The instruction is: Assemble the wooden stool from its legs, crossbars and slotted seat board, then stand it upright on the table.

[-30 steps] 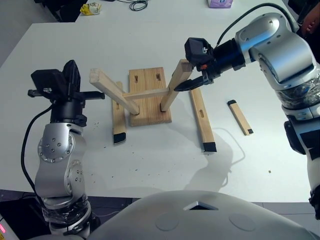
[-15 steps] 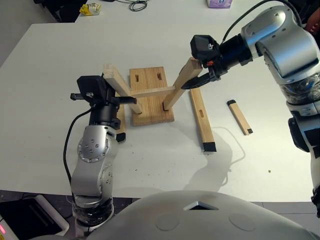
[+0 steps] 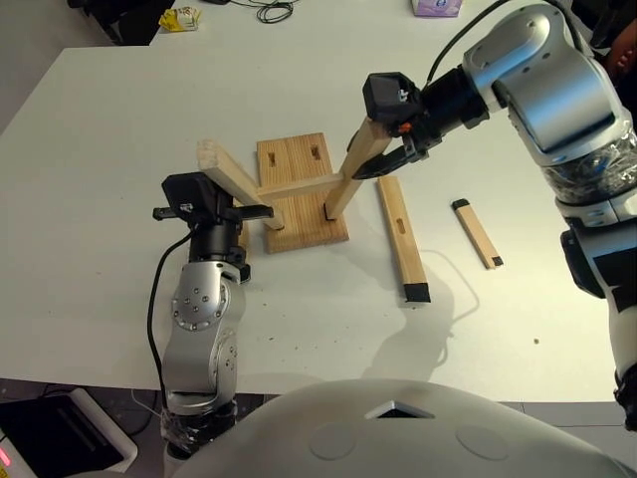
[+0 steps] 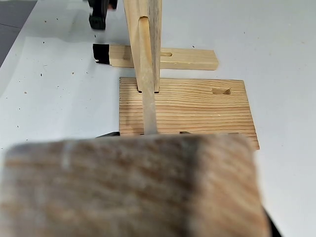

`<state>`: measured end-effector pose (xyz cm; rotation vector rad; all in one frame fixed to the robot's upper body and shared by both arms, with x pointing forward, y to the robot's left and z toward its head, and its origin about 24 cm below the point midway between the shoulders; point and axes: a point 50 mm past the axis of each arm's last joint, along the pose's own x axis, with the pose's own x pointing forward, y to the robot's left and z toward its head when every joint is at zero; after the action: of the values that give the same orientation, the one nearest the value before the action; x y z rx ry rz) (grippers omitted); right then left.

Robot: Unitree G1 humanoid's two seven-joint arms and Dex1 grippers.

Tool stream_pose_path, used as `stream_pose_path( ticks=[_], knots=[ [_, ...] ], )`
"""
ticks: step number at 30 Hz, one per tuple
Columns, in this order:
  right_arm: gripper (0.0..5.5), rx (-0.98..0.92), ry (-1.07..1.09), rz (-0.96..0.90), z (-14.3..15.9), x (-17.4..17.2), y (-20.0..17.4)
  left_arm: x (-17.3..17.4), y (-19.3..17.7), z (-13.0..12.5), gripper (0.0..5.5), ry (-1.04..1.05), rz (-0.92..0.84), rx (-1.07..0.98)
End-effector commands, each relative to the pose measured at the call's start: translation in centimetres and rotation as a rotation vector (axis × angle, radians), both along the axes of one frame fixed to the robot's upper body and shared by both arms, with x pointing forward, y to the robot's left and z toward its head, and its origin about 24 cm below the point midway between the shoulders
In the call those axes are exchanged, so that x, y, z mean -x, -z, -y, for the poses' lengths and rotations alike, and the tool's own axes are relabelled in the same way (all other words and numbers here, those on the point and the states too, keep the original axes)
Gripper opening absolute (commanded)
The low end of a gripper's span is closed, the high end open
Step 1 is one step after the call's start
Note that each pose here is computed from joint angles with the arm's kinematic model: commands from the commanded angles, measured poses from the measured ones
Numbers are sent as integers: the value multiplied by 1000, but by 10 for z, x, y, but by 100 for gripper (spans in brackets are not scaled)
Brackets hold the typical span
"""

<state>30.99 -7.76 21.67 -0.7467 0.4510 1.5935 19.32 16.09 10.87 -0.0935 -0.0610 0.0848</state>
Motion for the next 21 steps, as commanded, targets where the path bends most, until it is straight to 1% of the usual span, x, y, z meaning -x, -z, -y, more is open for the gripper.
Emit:
stream_pose_path(
  ticks=[1,3,7,8,9,10,13,17,21],
  knots=[
    [202,-47,-130,-90,-31,17,14,0,10,8,0,156,-25,48],
    [202,-71,-113,-99,-30,17,13,1,12,2,0,160,-27,46],
    [202,-205,-4,-97,-20,11,8,5,11,-16,0,148,-13,103],
    [239,-235,32,-92,-16,8,9,6,10,-21,0,150,-4,120],
    [248,-262,71,-94,-11,8,10,7,9,-26,19,153,5,137],
    [262,-289,108,-95,-7,7,10,8,8,-31,25,155,13,151],
    [313,-365,197,-99,0,10,9,9,4,-42,76,173,25,184],
    [372,-460,315,-127,14,21,9,11,3,-54,136,211,-8,178],
    [372,-583,326,-206,25,45,8,17,-2,-65,136,317,-31,183]
  ],
)
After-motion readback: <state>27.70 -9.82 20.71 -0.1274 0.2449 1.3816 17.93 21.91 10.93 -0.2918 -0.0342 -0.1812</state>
